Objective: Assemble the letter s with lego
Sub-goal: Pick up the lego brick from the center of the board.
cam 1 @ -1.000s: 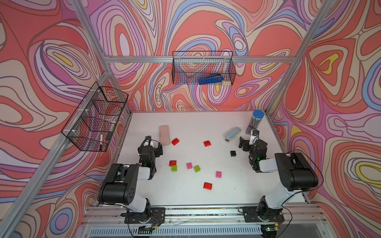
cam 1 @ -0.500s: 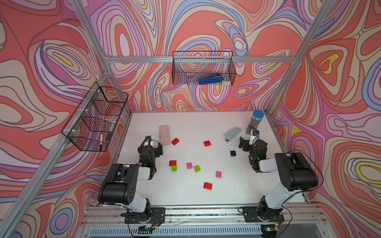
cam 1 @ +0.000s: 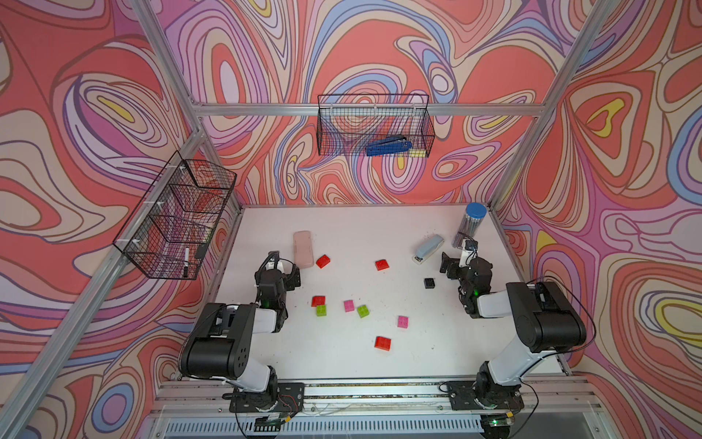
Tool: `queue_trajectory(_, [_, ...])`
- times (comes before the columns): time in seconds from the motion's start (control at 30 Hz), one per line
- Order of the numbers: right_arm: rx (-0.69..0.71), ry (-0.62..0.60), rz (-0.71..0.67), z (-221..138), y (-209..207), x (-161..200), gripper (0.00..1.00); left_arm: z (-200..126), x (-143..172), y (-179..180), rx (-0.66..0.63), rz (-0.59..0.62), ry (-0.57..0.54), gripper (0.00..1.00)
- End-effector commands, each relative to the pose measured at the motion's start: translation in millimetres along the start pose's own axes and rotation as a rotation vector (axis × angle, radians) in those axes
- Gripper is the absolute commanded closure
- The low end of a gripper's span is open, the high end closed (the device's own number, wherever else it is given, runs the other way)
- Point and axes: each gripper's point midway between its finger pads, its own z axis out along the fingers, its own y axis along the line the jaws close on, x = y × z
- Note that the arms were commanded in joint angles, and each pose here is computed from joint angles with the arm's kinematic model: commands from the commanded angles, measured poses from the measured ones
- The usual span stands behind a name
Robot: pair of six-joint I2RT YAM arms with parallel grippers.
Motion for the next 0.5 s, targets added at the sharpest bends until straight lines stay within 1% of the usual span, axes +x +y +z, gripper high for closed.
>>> queue_trajectory(0.0, [-0.002,-0.015,0.006,3,2,-4,0.02,-11,-20,-5,0.042,0.007,-0.083,0.0])
queue_trajectory(0.1, [-0.039,-0.015,-0.018,2,9,-8,0.02,-20,-33,-2,0.03,0.009,-0.083,0.0])
queue_trajectory(0.2, [-0.069,-0.046,-0.031,-11,14,-28,0.02,-31,-52,0,0.028,-0.016,-0.071,0.0])
queue_trajectory(0.3, [-0.125,-0.062,-0.033,-28,24,-55,0.02,-41,-72,-10,0.093,-0.055,-0.084,0.0])
queue_trajectory(0.4, [-0.233,-0.072,-0.022,-43,44,-83,0.02,-50,-88,-26,0.171,-0.049,-0.051,0.0])
queue_trajectory(0.43, [-0.273,-0.068,-0.024,-47,52,-90,0.02,-52,-86,-33,0.203,-0.038,-0.022,0.0])
queue_trajectory(0.47, [-0.305,-0.06,-0.025,-51,60,-95,0.02,-56,-107,-41,0.236,-0.037,-0.044,0.0])
